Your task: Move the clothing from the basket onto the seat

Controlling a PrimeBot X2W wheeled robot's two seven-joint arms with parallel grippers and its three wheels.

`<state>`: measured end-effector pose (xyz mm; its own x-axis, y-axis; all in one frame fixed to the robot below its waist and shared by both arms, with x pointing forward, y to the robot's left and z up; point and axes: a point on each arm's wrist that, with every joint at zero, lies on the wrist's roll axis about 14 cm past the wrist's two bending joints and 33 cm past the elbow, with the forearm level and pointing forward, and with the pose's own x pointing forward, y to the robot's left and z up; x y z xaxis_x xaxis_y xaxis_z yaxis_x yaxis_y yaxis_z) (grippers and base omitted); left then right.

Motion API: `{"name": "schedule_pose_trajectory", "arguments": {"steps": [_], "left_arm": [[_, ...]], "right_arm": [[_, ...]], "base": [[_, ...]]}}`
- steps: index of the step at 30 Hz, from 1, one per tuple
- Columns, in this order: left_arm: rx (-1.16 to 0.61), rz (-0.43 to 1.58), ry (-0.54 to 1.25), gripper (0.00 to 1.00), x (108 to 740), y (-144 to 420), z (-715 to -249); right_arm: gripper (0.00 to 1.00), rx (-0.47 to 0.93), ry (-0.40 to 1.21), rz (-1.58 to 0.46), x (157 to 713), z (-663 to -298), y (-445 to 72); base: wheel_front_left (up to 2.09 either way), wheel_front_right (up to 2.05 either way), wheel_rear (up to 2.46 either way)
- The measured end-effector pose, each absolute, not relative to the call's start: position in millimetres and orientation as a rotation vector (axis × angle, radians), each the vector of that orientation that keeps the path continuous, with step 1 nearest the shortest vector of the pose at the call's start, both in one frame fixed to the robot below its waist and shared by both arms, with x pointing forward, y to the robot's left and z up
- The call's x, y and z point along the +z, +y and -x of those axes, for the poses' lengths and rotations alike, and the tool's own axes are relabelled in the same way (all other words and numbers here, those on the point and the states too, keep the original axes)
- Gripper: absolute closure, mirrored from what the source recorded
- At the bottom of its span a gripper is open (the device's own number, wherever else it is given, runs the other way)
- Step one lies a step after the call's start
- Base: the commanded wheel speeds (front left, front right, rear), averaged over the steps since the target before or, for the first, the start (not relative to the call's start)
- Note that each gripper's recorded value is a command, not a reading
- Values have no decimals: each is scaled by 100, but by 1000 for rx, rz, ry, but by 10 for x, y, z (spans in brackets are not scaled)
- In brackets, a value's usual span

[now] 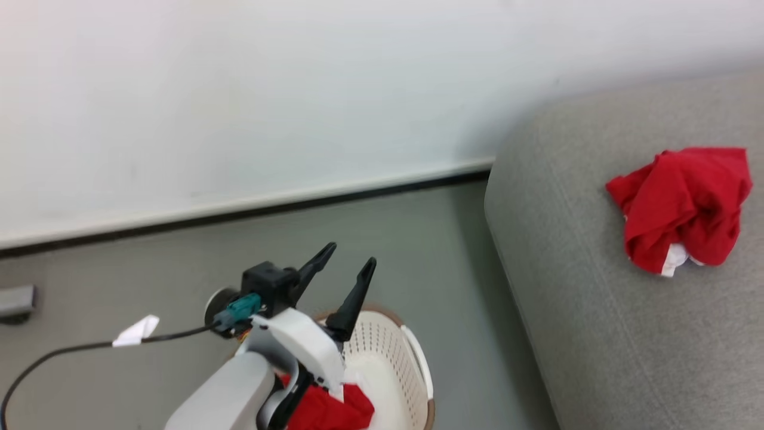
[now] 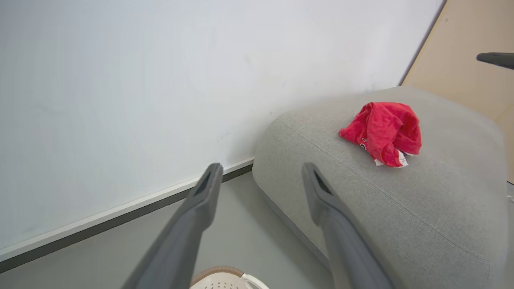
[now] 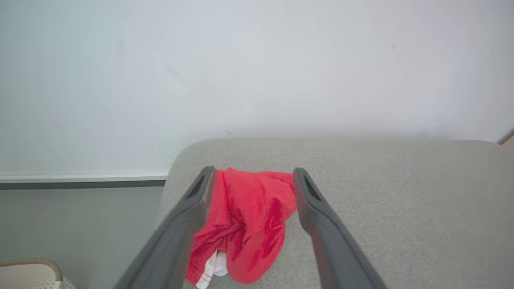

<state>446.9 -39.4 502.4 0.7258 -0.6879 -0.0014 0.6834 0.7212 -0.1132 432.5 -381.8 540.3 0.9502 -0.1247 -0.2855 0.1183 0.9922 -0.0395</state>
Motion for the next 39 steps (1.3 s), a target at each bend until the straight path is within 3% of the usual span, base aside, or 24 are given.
{"name": "schedule_pose_trajectory", "arguments": {"steps": [8, 14, 28, 39], "left_arm": [[-591, 117, -8, 0, 5284, 84, -4374], [-431, 93, -29, 0, 5314, 678, -4342], [-28, 93, -146, 0, 5519, 1941, -3980], [98, 70, -104, 0, 5224, 2230, -3541]], "right_arm": [[0, 47, -13, -36, 6005, -4225, -3190], [0, 166, -105, -106, 6029, -4197, -2663], [0, 272, -180, -227, 5755, -3960, -1784], [0, 205, -129, -247, 5337, -3657, -1632]], "base": [[0, 0, 0], [0, 0, 0], [0, 0, 0], [0, 0, 0]]}}
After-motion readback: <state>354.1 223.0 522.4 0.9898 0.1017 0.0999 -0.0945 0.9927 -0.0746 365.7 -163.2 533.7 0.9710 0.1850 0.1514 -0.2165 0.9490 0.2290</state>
